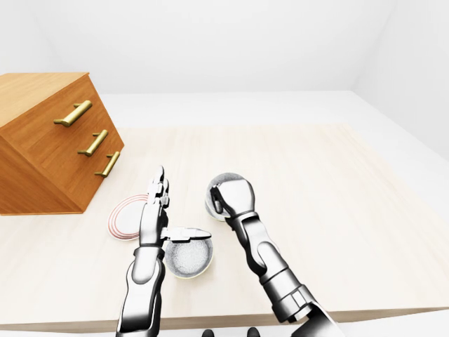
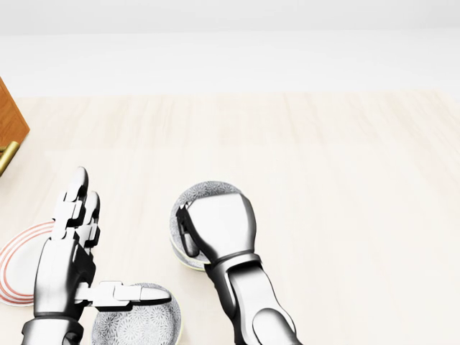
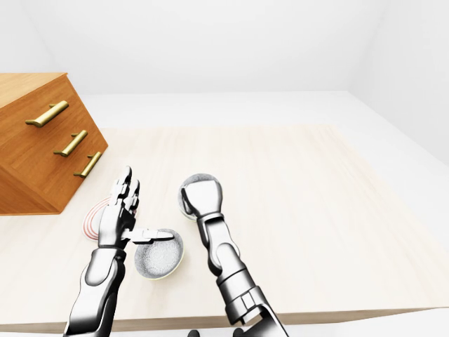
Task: Stack the bowl at the front on the bowl in the middle.
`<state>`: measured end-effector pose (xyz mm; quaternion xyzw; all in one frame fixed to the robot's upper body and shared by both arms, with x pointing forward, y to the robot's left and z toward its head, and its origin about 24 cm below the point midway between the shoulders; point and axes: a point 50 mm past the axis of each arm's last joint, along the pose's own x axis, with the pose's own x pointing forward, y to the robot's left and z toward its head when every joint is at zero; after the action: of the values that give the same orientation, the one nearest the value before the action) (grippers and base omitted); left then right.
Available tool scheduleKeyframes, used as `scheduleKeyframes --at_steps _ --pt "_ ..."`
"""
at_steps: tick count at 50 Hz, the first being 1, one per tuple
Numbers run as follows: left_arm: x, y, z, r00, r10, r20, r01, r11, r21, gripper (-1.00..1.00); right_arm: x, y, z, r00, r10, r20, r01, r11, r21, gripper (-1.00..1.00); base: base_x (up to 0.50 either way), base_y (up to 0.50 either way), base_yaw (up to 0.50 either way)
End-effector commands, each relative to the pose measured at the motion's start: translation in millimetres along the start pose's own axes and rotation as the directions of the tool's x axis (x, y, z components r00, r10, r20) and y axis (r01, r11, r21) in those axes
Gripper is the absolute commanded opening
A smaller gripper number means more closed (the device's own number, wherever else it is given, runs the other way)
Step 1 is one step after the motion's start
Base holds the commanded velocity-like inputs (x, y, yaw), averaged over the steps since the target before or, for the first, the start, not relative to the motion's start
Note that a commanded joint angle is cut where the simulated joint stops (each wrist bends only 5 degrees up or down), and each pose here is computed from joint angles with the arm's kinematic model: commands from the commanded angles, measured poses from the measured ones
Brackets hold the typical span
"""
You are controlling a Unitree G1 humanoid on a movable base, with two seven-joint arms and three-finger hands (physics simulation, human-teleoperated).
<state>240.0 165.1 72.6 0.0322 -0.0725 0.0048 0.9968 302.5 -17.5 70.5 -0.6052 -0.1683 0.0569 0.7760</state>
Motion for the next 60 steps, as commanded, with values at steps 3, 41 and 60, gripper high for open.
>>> scheduleKeyframes --at_steps 3,41,60 --pt "0.0 0.4 -0.3 1.000 0.003 0.005 -0.003 1.000 0.000 1.00 5.7 7.0 3.6 1.000 0.000 0.017 0.001 0.999 -0.040 -1.00 0.00 0.00 0.00" --pt "2.8 2.2 -6.1 1.000 0.011 -0.003 -0.011 1.000 -0.002 1.00 -1.2 -17.8 13.1 0.997 -0.073 0.040 0.074 0.997 -0.015 1.00 0.00 0.00 0.00" --pt "3.5 1.7 -6.4 1.000 0.012 -0.004 -0.012 1.000 -0.004 1.00 -8.9 -37.7 12.8 0.993 -0.113 0.035 0.113 0.994 0.006 1.00 0.00 0.00 0.00"
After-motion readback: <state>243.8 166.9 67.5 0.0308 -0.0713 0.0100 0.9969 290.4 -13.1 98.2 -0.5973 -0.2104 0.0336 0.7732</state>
